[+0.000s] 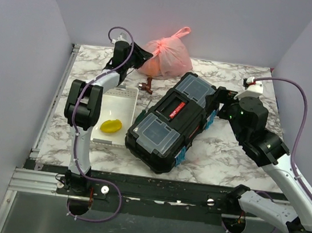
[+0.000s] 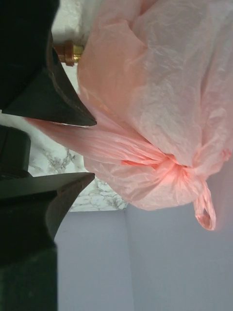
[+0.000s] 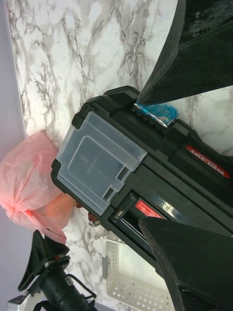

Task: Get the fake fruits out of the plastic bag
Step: Move the plastic bag to the center of the board.

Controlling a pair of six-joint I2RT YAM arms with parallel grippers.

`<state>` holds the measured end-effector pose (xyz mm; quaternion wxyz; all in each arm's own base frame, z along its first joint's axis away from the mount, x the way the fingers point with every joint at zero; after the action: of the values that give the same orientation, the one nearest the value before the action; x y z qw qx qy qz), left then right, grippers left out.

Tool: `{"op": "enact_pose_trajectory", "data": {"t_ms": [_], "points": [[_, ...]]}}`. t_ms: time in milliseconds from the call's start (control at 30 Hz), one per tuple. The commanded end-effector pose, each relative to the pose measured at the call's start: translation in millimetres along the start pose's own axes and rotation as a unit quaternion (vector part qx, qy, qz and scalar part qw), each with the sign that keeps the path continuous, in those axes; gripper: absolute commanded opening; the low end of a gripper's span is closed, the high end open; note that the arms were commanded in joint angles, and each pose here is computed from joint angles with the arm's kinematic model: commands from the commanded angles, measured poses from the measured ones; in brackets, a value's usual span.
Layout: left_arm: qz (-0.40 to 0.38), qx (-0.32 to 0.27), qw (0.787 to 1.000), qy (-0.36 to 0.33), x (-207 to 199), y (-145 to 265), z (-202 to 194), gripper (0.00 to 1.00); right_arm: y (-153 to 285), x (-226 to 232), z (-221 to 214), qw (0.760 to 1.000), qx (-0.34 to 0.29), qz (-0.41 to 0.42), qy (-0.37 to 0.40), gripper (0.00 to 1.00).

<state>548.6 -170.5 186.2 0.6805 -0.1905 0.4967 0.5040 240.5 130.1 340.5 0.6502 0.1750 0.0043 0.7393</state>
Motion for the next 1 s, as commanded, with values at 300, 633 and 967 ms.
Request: {"op": "enact_pose_trajectory", "data": {"t_ms": [300,633,967], "points": [[-0.053,0.074,0.995,-0.038,-30.8,-24.4,-9.8,0.42,-2.1,3.9,6.8,1.0,0.0,0.006,0.006,1.0],[-0.022,0.091,0.995,-0.042,-24.9,-30.5,-24.9,0.44,-0.1,1.5,5.3,1.0,-0.01,0.009,0.005,1.0],[-0.101,0.108,0.989,-0.019,-83.9,-32.6,-18.1,0.0,6.5,-1.8,7.6,1.0,-0.017,0.009,-0.004,1.0]]}}
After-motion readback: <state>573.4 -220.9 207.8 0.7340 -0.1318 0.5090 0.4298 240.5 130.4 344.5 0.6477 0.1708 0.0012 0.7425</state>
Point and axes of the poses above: each gripper's point midway between its finger pads, its own y axis back along the fingers, its own x axis along the line the jaws close on, z = x × y, the point moved 5 cm from there along y, back along the fingers
